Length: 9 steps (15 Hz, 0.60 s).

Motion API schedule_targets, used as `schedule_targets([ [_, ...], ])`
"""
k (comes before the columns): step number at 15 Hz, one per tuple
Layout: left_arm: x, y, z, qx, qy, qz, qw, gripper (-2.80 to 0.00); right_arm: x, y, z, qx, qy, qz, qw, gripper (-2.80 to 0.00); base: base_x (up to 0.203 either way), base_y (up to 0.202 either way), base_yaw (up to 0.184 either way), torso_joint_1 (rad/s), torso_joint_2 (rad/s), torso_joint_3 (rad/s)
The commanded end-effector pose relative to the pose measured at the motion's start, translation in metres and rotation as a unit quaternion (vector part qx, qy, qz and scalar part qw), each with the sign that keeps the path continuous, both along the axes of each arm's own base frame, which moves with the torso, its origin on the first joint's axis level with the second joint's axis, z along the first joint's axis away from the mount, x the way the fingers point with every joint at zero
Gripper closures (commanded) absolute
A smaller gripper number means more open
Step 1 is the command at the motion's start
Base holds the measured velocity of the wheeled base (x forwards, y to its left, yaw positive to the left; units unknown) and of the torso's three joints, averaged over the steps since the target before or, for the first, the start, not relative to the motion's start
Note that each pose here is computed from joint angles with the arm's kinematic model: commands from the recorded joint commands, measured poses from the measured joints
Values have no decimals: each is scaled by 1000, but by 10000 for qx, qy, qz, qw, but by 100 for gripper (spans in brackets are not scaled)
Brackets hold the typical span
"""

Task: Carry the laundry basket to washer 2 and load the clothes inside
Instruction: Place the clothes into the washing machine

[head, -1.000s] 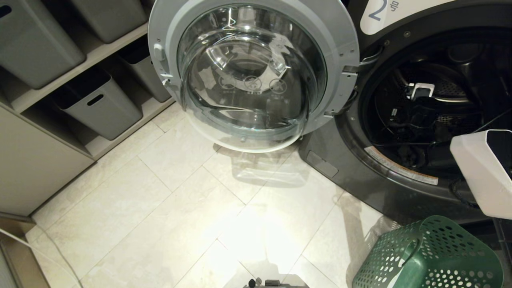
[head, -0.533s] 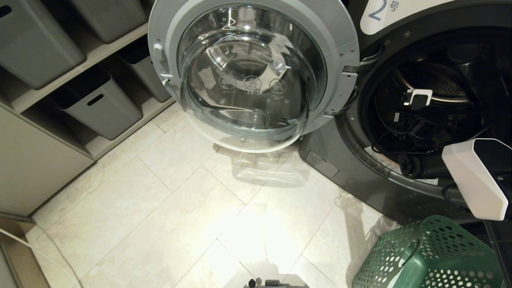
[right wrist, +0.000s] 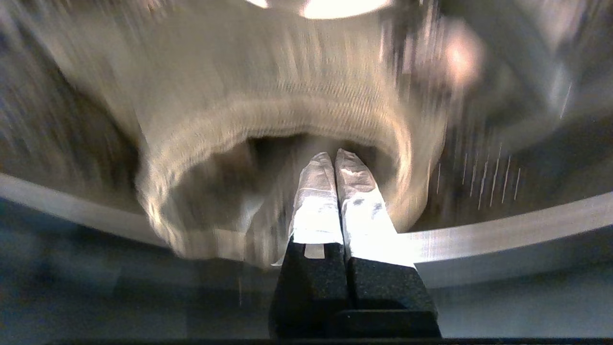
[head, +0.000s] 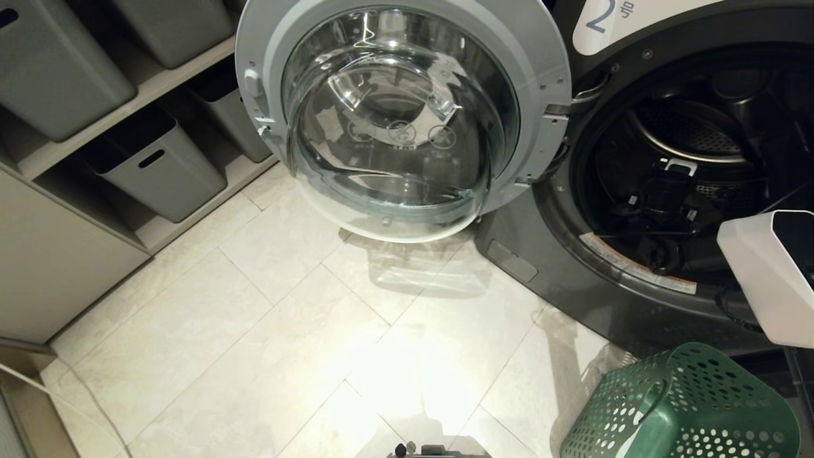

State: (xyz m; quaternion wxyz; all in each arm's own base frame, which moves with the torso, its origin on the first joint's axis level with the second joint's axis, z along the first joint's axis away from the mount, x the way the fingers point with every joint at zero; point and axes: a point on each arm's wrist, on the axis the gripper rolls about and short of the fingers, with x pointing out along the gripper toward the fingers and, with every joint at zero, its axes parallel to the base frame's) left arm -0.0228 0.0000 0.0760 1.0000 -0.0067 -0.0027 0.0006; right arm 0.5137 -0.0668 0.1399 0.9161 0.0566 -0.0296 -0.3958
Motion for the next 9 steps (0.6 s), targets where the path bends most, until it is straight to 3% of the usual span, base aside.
schedule_targets([
  [1, 0, 0, 0, -2, 11, 8, 10000, 0, -21, 3, 13, 957, 364, -130, 9947, 0, 0, 0, 0, 0, 0, 0],
  [3, 0, 0, 0, -2, 4, 1, 10000, 0, -36, 7, 23, 1208, 417, -167, 9917, 0, 0, 0, 0, 0, 0, 0],
  [9, 0, 0, 0, -2, 11, 1, 10000, 0, -74, 15, 52, 1318, 390, -17, 9905, 0, 0, 0, 0, 0, 0, 0],
])
